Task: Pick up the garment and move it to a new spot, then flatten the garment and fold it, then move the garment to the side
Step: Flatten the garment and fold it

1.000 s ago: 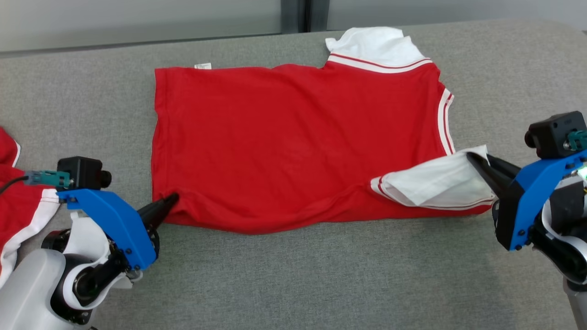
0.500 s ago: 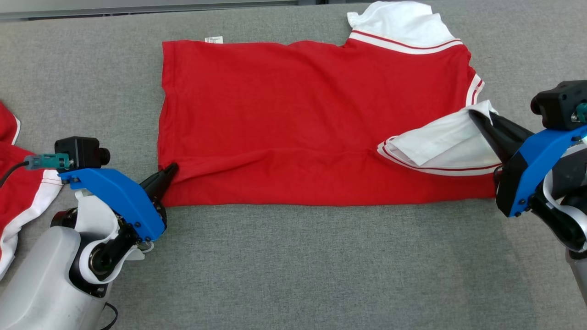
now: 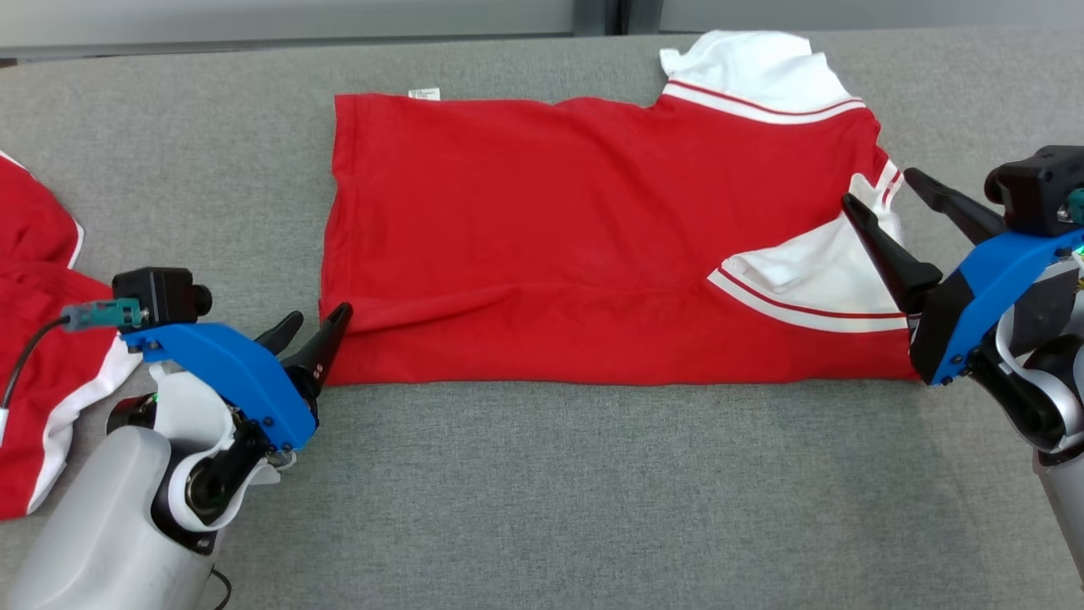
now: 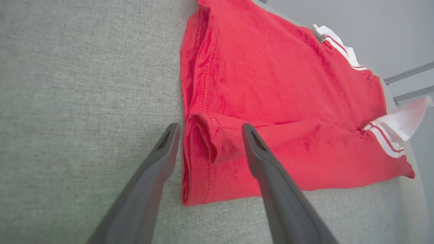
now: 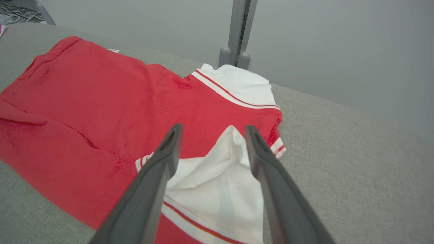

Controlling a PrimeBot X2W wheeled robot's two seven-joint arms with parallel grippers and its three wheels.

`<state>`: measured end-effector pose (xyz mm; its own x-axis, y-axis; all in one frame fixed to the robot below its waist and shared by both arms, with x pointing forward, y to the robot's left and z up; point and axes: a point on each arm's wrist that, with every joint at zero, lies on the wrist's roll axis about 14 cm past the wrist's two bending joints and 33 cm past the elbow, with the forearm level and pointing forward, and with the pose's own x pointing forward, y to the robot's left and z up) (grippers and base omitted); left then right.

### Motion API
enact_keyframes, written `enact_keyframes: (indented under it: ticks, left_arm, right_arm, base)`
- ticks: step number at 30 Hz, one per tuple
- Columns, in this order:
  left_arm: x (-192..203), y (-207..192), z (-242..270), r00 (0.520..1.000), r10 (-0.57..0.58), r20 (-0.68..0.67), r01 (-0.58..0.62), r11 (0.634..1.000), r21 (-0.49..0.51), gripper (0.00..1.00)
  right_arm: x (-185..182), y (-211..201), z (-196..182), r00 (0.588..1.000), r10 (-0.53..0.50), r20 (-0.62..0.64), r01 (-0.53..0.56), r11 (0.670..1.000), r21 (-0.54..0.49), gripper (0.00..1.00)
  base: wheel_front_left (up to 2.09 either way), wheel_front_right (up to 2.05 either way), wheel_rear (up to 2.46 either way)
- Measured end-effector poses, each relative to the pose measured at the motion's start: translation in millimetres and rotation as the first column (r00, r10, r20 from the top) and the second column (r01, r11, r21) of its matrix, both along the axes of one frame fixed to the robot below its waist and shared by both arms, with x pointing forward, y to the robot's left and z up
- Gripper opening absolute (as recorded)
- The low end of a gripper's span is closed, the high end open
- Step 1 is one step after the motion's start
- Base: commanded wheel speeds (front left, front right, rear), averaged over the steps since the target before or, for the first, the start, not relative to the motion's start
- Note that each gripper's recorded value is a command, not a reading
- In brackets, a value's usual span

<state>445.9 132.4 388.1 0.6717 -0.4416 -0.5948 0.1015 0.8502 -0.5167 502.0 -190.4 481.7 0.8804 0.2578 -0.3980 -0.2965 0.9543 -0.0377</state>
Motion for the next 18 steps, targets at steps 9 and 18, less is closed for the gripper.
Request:
enact_keyframes:
  ticks: [9, 18]
  left_arm:
    - [-12, 24, 17, 0.982, 0.052, 0.179, -0.078, 0.987, 0.141, 1.0]
    - [-30, -2, 5, 0.972, -0.021, 0.235, -0.043, 0.964, 0.264, 1.0]
  right_arm:
    - [-26, -21, -1, 0.993, -0.109, -0.049, 0.112, 0.992, 0.059, 1.0]
    - [-69, -47, -30, 0.944, -0.29, -0.156, 0.306, 0.948, 0.091, 1.0]
  base:
    - [0.0, 0.0, 0.0]
    - [0.0, 0.0, 0.0]
